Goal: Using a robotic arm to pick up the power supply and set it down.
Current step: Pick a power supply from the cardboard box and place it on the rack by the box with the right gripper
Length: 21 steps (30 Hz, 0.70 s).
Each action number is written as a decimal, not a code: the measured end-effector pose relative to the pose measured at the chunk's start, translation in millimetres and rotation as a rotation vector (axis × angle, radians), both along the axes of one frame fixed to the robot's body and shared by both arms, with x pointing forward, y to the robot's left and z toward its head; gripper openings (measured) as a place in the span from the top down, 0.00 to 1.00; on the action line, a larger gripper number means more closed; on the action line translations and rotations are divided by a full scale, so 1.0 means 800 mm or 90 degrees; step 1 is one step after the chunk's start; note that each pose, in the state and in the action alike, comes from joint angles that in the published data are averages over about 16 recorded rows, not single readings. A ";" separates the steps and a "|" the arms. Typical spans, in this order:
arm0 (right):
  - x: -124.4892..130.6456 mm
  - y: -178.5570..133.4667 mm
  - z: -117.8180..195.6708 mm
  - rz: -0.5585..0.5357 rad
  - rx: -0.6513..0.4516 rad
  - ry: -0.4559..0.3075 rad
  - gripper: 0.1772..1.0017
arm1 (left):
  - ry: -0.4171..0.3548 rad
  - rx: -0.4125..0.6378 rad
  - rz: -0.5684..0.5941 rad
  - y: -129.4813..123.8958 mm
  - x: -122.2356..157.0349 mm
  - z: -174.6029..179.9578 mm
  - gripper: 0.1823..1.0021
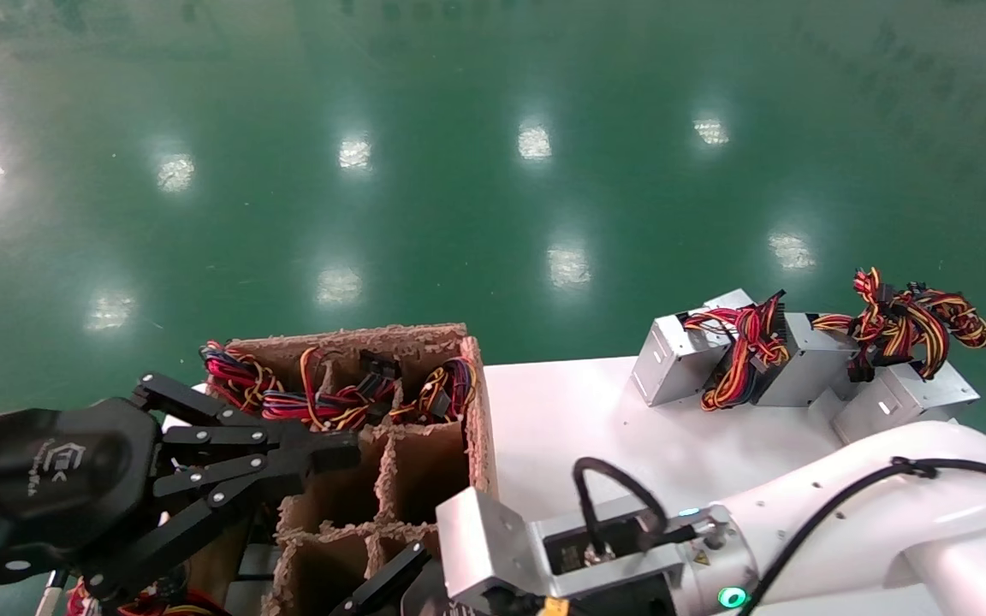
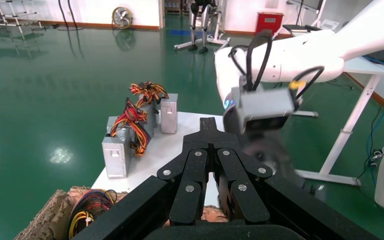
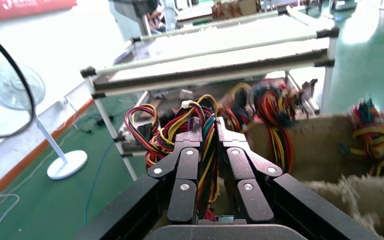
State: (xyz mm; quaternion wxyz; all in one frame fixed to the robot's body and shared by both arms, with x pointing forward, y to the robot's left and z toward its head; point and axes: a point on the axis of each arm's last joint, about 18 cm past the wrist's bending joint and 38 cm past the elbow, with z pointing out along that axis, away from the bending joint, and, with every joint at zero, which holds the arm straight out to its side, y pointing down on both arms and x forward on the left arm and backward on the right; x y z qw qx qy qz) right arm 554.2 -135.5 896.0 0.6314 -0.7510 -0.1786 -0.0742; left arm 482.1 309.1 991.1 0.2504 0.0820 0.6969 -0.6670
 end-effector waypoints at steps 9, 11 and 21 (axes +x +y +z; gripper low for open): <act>-0.028 -0.024 0.028 0.015 0.050 0.010 0.94 | 0.000 0.000 0.000 0.000 0.000 0.000 0.99; -0.033 -0.030 0.034 0.017 0.060 0.009 0.94 | 0.000 0.000 0.000 0.000 0.000 0.000 0.99; -0.060 -0.052 0.070 0.034 0.099 -0.011 0.94 | 0.000 0.000 0.000 0.000 0.000 0.000 0.99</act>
